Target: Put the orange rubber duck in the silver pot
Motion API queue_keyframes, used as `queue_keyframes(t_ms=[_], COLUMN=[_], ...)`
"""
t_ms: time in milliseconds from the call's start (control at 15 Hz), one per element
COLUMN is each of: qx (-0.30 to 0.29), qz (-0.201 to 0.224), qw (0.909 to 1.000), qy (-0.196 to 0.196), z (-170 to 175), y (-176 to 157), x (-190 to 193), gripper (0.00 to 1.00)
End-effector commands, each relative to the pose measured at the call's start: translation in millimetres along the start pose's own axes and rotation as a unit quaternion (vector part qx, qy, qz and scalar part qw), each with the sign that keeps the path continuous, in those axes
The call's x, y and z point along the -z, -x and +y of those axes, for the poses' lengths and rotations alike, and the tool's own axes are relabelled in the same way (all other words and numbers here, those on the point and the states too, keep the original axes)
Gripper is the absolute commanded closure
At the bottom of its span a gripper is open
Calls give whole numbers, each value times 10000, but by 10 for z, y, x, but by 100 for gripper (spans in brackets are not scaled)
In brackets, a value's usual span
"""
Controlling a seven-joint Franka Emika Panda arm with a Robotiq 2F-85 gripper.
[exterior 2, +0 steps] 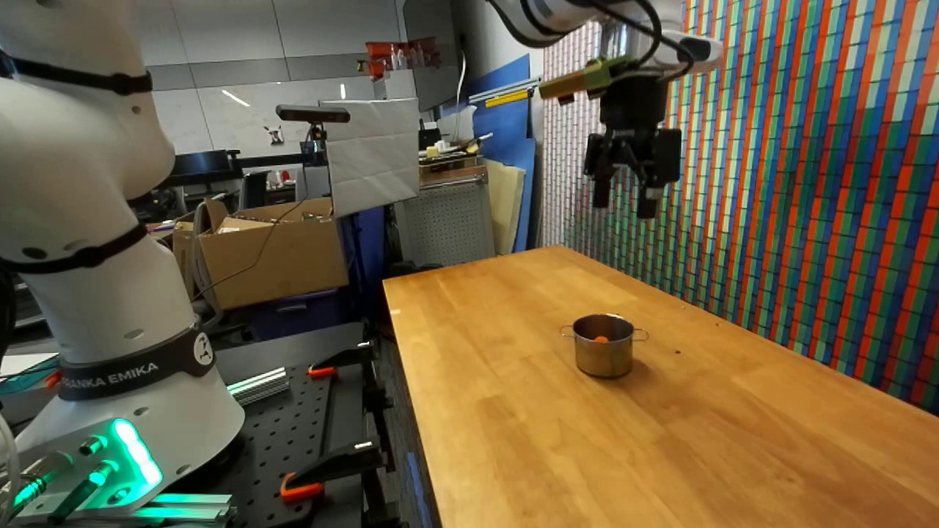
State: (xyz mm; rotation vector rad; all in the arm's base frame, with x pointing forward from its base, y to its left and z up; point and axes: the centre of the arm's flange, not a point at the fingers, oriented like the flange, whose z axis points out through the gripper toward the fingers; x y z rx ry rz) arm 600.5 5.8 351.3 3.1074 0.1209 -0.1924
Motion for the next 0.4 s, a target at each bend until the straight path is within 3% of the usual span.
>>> queue_keyframes(t_ms=[0,67,333], qx=[-145,-141,-239], qz=[-468,-271,-409], qw=[9988,9995,9989], qy=[33,-12,-38], z=[413,234,402], y=[269,179,300], x=[449,233,369], gripper=[0,0,0])
